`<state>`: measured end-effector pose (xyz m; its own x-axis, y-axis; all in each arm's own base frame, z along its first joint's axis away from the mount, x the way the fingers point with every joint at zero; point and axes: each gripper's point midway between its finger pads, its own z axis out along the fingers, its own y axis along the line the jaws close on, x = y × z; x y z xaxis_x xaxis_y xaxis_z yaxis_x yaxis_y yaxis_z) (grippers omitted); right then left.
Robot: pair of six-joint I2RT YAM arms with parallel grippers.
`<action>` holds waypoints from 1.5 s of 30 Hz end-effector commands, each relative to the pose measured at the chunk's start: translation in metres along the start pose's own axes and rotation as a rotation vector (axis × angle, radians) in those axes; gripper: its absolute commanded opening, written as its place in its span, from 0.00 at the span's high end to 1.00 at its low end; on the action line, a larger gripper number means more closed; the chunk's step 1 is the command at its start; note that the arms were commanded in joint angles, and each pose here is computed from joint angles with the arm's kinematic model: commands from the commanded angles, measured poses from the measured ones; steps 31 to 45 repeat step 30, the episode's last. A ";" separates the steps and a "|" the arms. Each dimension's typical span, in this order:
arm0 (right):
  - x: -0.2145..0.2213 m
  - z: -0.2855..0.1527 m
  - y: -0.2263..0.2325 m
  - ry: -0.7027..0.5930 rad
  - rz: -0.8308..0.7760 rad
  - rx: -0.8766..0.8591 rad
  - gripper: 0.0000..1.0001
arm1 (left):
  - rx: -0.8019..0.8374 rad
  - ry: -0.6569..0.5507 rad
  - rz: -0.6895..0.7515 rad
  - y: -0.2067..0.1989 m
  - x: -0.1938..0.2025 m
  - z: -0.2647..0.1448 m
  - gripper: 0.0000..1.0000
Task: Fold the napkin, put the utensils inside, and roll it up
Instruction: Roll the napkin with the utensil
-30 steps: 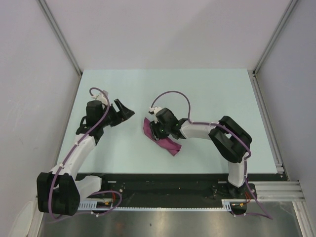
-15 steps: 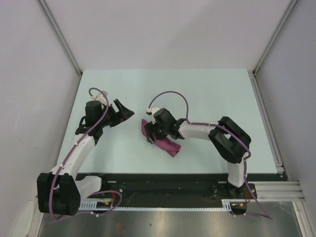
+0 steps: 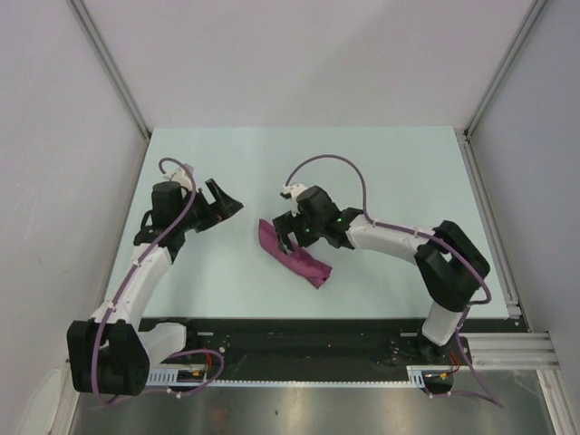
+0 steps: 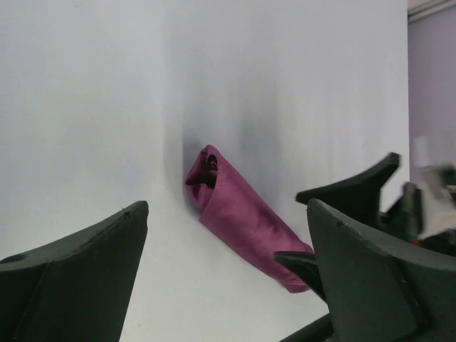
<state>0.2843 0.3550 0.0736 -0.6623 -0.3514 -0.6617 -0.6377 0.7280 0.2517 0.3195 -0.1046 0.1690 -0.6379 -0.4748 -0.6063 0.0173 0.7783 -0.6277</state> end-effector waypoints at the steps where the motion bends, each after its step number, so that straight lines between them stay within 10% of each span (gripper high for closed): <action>1: -0.049 -0.052 0.004 -0.165 0.016 -0.043 0.02 | 0.006 -0.080 0.060 -0.009 -0.032 -0.020 0.02; 16: -0.011 -0.183 -0.149 -0.420 0.370 0.284 0.00 | 0.140 -0.140 0.342 -0.025 -0.026 -0.072 0.00; 45: 0.017 -0.215 -0.158 -0.525 0.402 0.368 0.00 | 0.143 -0.193 0.375 -0.029 -0.030 -0.081 0.00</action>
